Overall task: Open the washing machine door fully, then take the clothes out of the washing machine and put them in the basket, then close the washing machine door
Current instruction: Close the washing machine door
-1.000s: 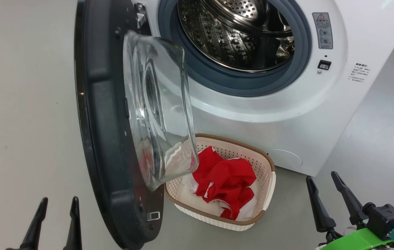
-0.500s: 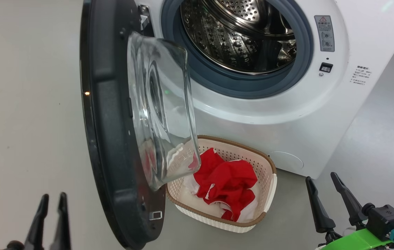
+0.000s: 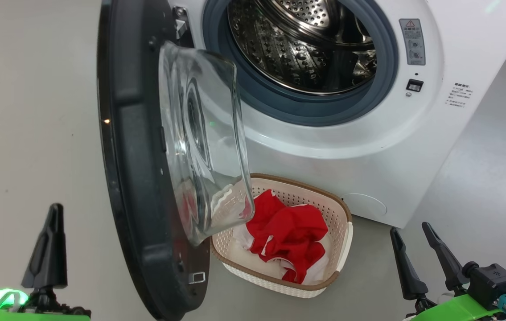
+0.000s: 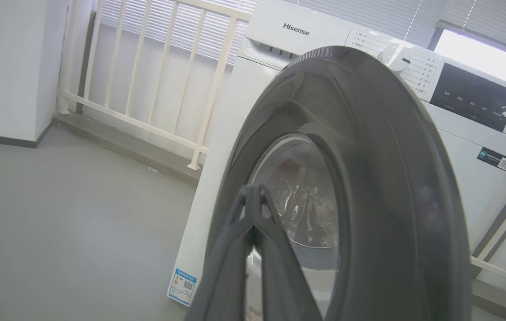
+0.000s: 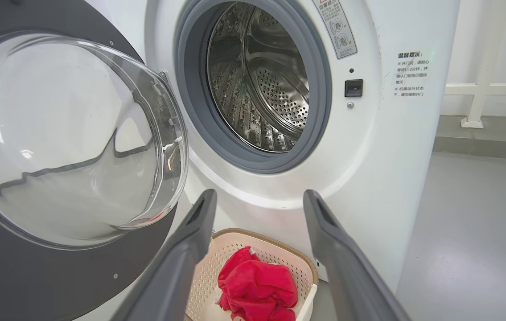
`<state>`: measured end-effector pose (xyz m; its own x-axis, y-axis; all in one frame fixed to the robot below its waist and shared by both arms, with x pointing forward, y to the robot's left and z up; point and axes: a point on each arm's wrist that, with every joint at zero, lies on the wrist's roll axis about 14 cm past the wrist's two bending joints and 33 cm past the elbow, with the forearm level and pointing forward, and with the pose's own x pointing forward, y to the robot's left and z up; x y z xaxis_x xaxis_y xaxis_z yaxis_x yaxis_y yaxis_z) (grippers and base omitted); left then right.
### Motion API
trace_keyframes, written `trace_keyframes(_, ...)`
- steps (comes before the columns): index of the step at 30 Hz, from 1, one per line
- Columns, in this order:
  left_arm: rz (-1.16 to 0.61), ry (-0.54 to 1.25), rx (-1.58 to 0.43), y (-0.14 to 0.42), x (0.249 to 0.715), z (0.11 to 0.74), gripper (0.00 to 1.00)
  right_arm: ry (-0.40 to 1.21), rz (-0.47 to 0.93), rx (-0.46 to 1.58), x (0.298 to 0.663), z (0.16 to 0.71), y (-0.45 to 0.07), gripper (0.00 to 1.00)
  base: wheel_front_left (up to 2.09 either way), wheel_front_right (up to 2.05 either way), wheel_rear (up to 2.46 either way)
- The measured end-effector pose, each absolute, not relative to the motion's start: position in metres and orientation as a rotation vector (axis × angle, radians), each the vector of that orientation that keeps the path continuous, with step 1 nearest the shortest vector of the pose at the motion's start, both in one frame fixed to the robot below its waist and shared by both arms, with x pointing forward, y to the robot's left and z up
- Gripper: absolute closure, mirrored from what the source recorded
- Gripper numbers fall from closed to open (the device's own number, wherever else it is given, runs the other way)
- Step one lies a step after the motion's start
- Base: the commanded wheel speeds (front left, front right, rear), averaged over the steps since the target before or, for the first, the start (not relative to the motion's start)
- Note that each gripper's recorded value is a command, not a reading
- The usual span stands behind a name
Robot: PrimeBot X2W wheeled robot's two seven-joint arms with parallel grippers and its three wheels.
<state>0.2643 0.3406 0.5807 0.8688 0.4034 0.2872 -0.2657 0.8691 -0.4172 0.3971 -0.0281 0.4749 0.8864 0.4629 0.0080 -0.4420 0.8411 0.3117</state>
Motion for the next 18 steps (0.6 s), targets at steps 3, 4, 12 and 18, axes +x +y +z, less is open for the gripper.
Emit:
trace_keyframes(3,0.288,-0.366,-0.434,0.332,0.271,0.583,1.0,0.071,0.472,0.314,0.397,0.474,-0.03,0.0,0.0,0.0,0.0)
trace_keyframes(4,0.266,-0.358,-0.447,0.329,0.273,0.583,1.0,0.072,0.47,0.314,0.397,0.473,-0.031,0.0,0.0,0.0,0.0)
trace_keyframes(12,0.097,-0.288,-0.513,0.297,0.287,0.584,1.0,0.08,0.455,0.316,0.398,0.47,-0.035,0.0,0.0,0.0,0.0)
trace_keyframes(18,-0.031,-0.242,-0.521,0.268,0.299,0.586,1.0,0.085,0.436,0.317,0.398,0.467,-0.042,0.0,0.0,0.0,0.0)
